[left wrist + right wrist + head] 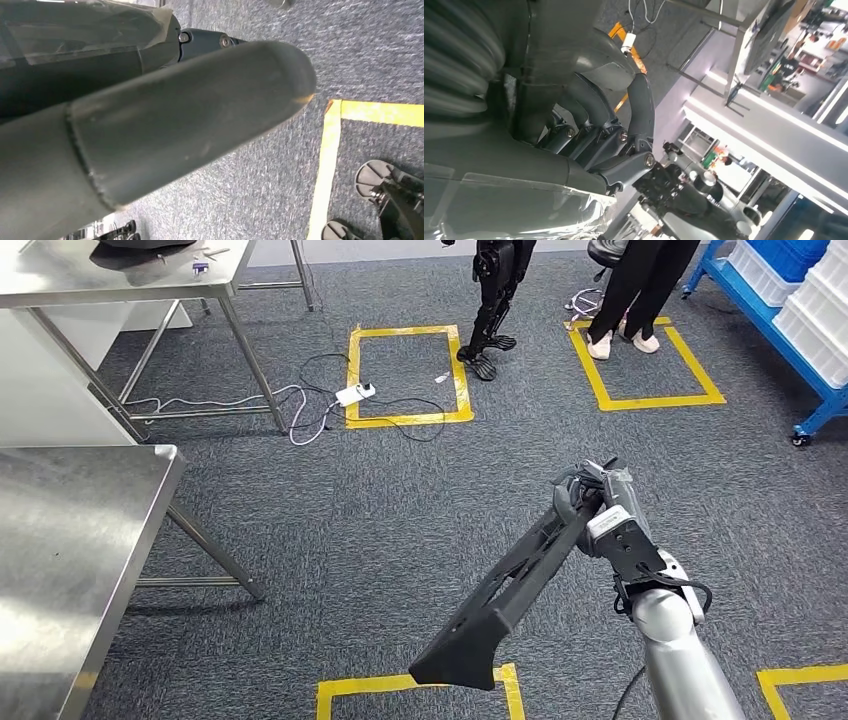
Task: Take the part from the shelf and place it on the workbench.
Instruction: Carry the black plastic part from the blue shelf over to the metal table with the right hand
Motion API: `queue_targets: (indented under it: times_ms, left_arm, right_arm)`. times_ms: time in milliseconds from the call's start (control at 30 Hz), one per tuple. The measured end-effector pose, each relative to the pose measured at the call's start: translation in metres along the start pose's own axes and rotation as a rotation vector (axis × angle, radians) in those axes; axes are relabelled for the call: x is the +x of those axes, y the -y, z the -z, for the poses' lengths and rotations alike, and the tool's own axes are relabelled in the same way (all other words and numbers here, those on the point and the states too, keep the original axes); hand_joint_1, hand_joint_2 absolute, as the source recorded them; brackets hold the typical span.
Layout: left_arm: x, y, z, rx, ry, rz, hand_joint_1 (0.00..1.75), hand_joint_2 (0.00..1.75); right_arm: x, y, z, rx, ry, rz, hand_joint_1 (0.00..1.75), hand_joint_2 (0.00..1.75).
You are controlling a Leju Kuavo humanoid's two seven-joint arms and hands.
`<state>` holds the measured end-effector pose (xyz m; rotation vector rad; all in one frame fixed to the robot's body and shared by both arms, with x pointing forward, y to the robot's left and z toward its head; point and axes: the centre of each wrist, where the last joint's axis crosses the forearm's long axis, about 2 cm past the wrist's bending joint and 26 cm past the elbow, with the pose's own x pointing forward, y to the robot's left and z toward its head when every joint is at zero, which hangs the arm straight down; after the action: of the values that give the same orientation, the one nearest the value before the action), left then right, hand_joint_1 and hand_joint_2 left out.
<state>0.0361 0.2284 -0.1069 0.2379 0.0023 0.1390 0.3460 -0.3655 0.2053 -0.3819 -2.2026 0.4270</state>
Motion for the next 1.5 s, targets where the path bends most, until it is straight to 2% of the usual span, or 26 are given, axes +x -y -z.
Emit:
queue_targets:
  times_ms: [567,800,1500]
  left_arm:
    - [0.001,0.0,0.0,-0.001,-0.001,0.004,0.0,0.0]
    - [0.001,0.0,0.0,-0.007,0.0,0.009,0.0,0.0]
    - [0.001,-0.009,0.004,-0.007,-0.01,0.031,0.0,0.0]
  right_arm:
    - [-0.006,-0.006,-0.004,-0.002,0.008,0.008,1.75,1.75]
    - [-0.01,-0.009,-0.016,0.006,-0.021,0.012,1.75,1.75]
    - [0.005,-0.008,-0.023,0.001,-0.025,-0.008,1.75,1.75]
